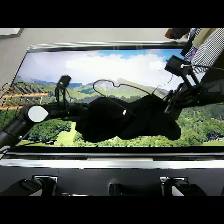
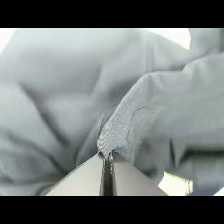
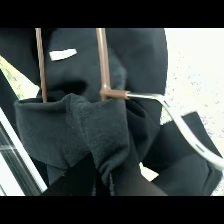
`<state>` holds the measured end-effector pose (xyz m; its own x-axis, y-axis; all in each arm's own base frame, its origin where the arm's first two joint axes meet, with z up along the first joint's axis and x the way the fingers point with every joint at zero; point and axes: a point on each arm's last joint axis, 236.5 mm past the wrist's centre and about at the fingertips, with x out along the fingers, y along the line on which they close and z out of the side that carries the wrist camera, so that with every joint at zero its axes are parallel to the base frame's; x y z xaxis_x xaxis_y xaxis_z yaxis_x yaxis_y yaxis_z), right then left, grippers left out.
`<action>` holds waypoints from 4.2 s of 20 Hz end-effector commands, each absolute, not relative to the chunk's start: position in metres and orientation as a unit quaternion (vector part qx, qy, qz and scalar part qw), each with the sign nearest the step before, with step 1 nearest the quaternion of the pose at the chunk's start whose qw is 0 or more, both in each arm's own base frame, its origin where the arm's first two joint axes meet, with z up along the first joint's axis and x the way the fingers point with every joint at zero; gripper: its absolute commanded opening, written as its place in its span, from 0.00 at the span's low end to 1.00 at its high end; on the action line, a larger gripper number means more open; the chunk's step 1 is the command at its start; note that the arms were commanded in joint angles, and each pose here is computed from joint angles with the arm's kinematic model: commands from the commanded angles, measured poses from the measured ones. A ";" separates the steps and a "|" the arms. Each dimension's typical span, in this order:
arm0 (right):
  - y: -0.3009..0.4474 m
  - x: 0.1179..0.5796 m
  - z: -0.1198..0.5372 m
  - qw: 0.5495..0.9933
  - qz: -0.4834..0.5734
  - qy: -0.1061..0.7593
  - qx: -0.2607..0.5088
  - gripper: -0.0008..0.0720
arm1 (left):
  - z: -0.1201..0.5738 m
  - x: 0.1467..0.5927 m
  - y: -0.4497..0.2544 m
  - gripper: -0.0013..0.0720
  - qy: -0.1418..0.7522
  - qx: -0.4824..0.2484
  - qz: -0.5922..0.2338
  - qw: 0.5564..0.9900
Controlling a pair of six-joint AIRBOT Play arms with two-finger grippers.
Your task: Fold the clothes and pants, and hang the long-sleeved shirts on hangers.
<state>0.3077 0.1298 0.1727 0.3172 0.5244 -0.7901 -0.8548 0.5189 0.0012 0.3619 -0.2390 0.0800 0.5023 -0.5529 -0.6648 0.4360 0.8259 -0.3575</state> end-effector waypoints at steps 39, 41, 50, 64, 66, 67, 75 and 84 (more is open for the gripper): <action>0.236 0.377 0.211 0.864 0.340 0.297 -0.222 0.05 | 0.117 0.250 -0.298 0.04 0.389 0.019 -0.396 0.831; 0.229 0.371 0.214 0.860 0.338 0.298 -0.238 0.05 | 0.127 0.260 -0.297 0.17 0.368 0.007 -0.391 0.843; 0.213 0.345 0.193 0.758 0.411 0.285 -0.420 0.05 | 0.214 0.335 -0.159 1.00 0.309 0.022 -0.259 0.915; 0.254 0.329 0.177 0.688 0.521 0.220 -0.455 0.05 | 0.123 0.314 -0.208 0.99 0.297 0.246 -0.486 0.784; 0.257 0.329 0.179 0.691 0.523 0.215 -0.450 0.05 | 0.110 0.317 -0.211 0.99 0.311 0.240 -0.492 0.776; 0.260 0.327 0.181 0.693 0.527 0.211 -0.444 0.05 | 0.103 0.320 -0.211 0.99 0.317 0.243 -0.496 0.771; 0.269 0.320 0.185 0.693 0.544 0.201 -0.428 0.05 | 0.084 0.332 -0.212 0.04 0.324 0.250 -0.498 0.765; 0.207 0.327 0.237 0.784 0.428 0.221 -0.392 0.71 | 0.102 0.330 -0.211 0.04 0.294 0.270 -0.496 0.771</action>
